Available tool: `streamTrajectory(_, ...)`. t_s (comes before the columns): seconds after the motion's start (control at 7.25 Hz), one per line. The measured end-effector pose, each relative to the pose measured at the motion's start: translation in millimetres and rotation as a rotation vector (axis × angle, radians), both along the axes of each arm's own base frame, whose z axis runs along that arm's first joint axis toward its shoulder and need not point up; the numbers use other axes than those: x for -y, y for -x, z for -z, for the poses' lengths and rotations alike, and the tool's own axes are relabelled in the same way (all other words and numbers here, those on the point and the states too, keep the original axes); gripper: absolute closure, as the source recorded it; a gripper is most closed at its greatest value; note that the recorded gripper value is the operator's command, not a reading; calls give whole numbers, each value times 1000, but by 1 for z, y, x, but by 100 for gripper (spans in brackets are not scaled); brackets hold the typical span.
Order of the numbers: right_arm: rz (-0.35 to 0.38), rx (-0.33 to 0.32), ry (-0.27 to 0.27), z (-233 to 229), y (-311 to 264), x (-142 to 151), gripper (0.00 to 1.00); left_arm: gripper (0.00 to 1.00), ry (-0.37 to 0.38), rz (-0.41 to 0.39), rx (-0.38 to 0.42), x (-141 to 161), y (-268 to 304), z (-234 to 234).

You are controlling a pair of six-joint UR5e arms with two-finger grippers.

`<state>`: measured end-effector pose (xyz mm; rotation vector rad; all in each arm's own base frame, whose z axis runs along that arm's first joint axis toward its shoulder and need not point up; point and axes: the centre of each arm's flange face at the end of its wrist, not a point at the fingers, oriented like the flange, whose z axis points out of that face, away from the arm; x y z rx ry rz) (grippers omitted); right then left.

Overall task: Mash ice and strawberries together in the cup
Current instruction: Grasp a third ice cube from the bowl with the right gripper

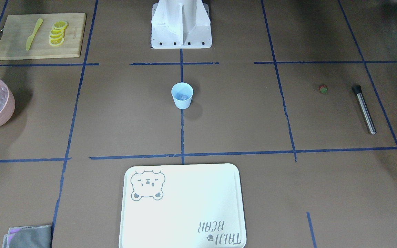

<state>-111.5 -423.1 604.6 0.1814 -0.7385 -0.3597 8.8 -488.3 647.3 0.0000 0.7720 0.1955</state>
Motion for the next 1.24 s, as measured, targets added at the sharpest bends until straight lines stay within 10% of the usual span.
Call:
streamTrajectory(0.41, 27, -4, 18, -4, 11, -7, 26, 0, 0, 0, 0, 0, 0, 0)
streamTrajectory(0.83, 41, -12, 36, -10, 16, -13, 96, 0, -1, 0, 0, 0, 0, 1)
streamTrajectory(1.24, 51, -14, 38, -8, 20, -14, 98, 0, -1, -1, 0, 0, -1, 1)
